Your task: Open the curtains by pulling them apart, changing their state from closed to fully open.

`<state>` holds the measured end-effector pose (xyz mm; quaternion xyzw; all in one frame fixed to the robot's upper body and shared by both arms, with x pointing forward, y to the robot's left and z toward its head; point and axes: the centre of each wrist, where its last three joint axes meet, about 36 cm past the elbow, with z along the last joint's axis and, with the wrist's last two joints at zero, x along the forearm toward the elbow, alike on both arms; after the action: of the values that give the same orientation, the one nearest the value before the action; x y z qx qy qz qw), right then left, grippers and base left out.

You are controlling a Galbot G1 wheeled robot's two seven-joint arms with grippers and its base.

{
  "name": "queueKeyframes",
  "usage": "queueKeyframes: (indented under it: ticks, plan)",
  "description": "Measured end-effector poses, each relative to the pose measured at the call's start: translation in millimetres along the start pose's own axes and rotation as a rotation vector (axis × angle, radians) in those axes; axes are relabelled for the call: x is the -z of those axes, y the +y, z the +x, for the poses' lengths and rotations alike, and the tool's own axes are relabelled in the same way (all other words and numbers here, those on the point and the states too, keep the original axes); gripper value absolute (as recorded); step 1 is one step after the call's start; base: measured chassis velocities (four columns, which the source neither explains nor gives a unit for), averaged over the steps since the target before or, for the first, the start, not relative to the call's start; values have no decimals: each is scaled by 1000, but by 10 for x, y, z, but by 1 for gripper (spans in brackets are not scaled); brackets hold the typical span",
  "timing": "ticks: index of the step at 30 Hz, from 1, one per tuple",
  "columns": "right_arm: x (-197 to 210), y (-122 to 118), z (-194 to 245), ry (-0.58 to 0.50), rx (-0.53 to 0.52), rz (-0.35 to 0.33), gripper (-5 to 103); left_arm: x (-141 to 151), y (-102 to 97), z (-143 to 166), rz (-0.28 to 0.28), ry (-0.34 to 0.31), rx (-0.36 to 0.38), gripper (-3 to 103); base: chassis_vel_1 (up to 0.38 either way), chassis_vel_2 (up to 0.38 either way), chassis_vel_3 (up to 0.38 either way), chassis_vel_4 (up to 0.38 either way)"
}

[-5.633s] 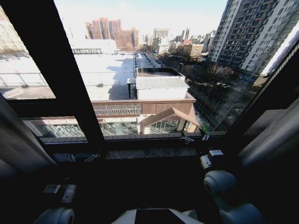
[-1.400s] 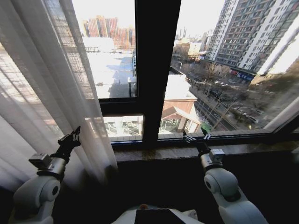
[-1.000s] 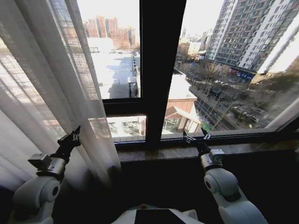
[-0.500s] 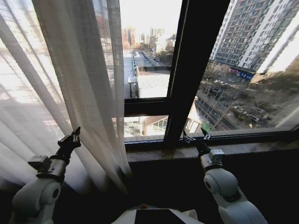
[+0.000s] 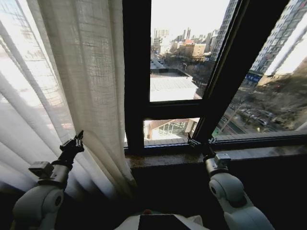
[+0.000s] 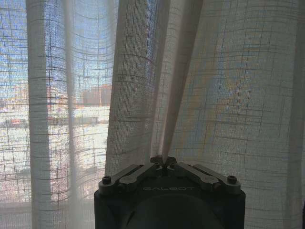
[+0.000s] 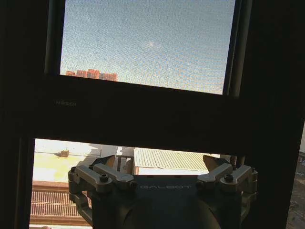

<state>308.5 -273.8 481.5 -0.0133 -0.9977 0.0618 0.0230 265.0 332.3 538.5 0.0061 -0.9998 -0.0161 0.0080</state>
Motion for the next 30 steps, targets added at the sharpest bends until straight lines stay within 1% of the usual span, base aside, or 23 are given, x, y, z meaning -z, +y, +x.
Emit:
queueKeyframes:
  ticks: [7, 30]
  plan:
    - [10, -8, -17, -4, 6, 8, 100, -18, -9, -5, 11, -4, 7, 0, 345, 352, -352, -344]
    - [-9, 27, -29, 0, 20, 2, 100, -54, -19, 13, 18, -14, 18, 0, 359, 357, -356, -349]
